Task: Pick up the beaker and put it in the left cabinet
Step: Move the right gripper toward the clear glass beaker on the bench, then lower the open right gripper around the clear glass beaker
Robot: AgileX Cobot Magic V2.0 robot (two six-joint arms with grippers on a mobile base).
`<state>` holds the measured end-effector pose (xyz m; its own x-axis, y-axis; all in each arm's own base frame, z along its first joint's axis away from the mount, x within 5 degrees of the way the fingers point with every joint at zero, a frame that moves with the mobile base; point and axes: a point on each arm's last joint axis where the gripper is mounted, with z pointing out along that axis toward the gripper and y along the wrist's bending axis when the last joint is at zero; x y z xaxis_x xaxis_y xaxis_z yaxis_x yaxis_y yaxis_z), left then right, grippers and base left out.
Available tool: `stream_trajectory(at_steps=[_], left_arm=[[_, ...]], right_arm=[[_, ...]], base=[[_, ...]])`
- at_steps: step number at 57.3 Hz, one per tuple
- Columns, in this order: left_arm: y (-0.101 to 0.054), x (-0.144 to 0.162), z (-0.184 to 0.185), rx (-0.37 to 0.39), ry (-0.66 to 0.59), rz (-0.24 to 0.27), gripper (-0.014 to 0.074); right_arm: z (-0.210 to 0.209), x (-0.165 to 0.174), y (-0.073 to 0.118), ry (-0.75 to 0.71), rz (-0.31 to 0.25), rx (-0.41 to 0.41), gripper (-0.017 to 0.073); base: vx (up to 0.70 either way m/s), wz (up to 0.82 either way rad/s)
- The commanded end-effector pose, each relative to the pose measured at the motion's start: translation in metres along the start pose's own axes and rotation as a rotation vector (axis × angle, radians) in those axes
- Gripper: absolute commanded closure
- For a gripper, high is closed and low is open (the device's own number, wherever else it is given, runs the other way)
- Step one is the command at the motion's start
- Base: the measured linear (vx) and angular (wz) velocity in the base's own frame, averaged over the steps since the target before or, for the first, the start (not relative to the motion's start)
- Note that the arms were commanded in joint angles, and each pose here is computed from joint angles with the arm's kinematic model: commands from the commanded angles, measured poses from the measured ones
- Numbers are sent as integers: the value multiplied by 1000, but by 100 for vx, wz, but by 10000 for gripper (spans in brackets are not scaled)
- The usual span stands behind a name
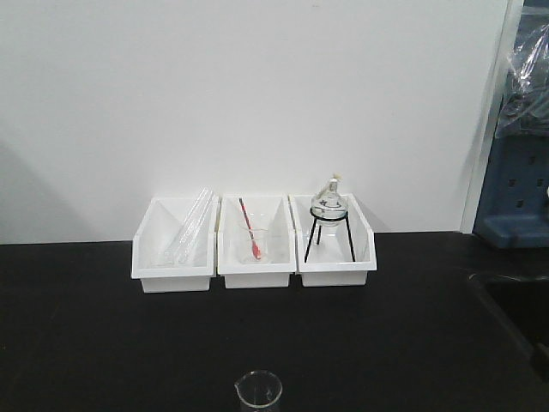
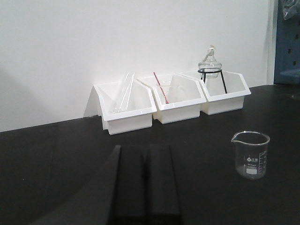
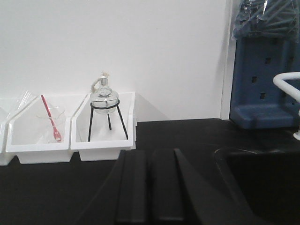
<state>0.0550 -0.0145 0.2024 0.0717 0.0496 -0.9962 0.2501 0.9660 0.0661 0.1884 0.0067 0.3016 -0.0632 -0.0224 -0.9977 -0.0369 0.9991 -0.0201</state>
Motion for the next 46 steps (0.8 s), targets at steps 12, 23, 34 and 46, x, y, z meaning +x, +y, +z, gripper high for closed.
stream_trajectory(at_steps=[12, 23, 34, 46], left_arm=[[0, -3, -1, -4, -85, -12, 592], [0, -3, -1, -4, -85, -12, 592], [0, -3, -1, -4, -85, -12, 592], [0, -3, -1, -4, -85, -12, 592]], right_arm=[[-1, -24, -2, -161, -9, 9, 29], [-1, -26, -2, -179, -9, 10, -147], [-1, -28, -1, -213, -1, -1, -133], [2, 0, 32, -195, -136, -228, -109]], base=[[0, 0], [0, 0], [0, 0], [0, 0]])
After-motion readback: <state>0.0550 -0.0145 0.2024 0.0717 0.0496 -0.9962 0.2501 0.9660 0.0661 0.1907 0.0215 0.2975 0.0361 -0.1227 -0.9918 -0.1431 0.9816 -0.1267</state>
